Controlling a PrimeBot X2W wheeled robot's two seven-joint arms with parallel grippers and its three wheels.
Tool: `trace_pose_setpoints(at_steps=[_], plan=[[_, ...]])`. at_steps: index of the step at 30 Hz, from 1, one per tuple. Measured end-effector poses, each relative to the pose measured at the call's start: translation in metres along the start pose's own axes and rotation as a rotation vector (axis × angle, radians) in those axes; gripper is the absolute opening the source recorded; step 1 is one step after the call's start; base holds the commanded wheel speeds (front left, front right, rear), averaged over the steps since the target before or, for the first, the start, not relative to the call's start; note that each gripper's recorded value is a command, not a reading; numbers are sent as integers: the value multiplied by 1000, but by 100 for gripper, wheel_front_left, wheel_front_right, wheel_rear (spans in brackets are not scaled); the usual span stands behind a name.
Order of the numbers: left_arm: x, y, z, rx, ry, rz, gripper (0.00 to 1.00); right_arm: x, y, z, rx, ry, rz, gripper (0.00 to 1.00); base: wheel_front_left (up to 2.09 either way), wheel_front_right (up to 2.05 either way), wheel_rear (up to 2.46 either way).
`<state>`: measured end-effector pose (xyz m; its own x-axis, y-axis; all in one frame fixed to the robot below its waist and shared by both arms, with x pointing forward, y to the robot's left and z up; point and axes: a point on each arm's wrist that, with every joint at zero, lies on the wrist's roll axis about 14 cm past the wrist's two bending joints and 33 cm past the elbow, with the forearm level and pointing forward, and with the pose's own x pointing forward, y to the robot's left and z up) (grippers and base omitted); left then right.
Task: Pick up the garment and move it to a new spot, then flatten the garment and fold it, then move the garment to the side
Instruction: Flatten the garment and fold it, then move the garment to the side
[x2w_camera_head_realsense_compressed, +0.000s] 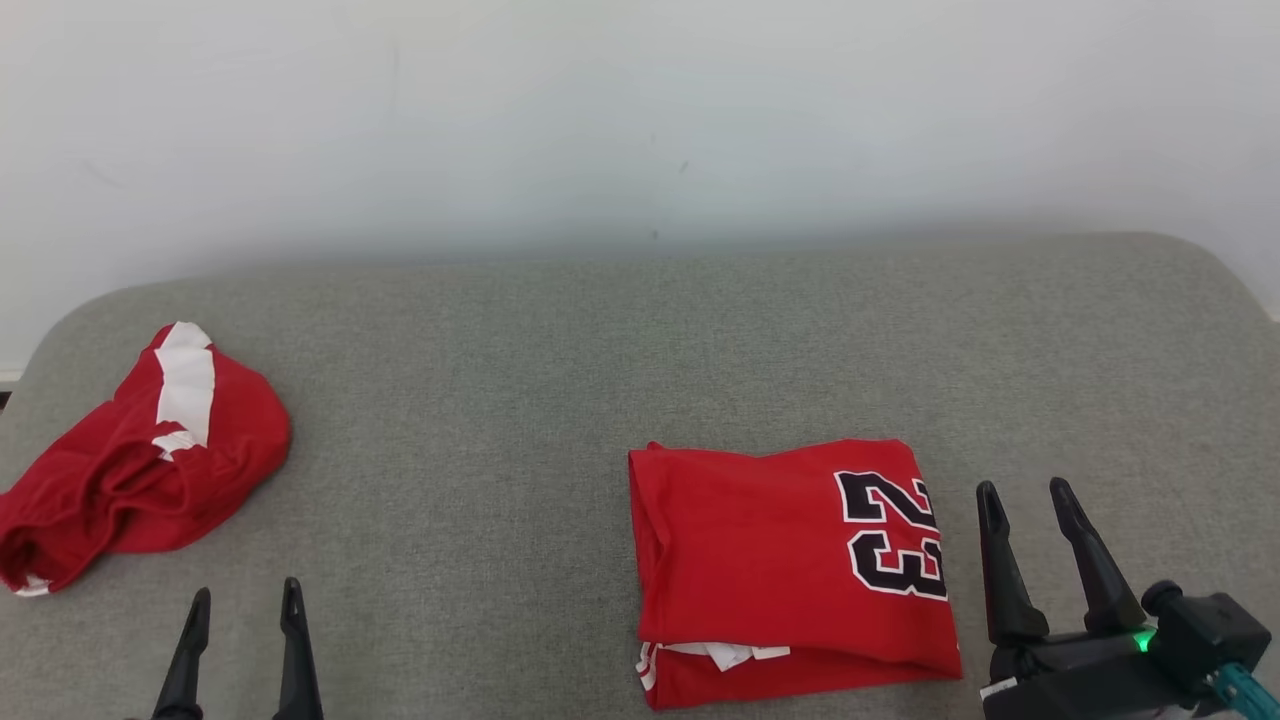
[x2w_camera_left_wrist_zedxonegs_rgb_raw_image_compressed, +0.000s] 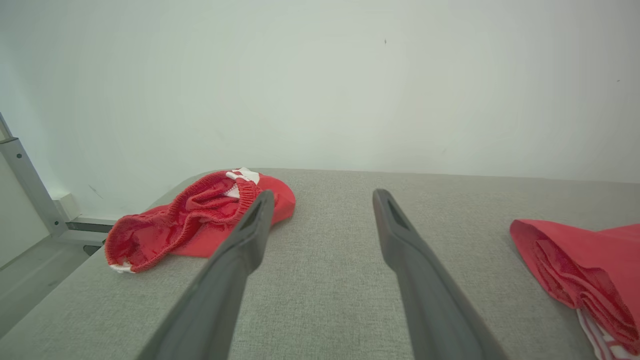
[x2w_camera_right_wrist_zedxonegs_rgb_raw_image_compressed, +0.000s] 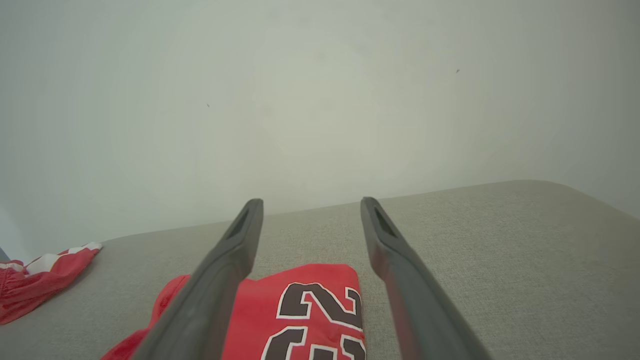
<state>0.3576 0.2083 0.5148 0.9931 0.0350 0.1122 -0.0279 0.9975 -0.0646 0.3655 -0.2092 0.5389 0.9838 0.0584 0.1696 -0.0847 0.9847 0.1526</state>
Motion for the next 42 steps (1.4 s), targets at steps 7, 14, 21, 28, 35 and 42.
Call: trace_pose_setpoints(at_steps=[7,14,21,28,35,42], plan=[[1,-14,4,40,-9,-70,100,-22,-12,3,-9,-15,-64,100,0,0,0],[-7,-13,8,56,-16,-93,100,-37,-17,-1,-4,-2,-92,100,0,0,0],[-17,-4,16,65,-34,-88,100,-39,-11,3,-3,-15,-76,100,0,0,0],[-24,17,26,53,-58,-48,100,-37,-4,0,4,-7,-60,100,0,0,0],[-30,24,28,47,-59,-32,100,-35,2,-4,13,0,-45,100,0,0,0],[-32,21,28,33,-58,-45,100,-35,4,-7,12,11,-39,100,0,0,0]])
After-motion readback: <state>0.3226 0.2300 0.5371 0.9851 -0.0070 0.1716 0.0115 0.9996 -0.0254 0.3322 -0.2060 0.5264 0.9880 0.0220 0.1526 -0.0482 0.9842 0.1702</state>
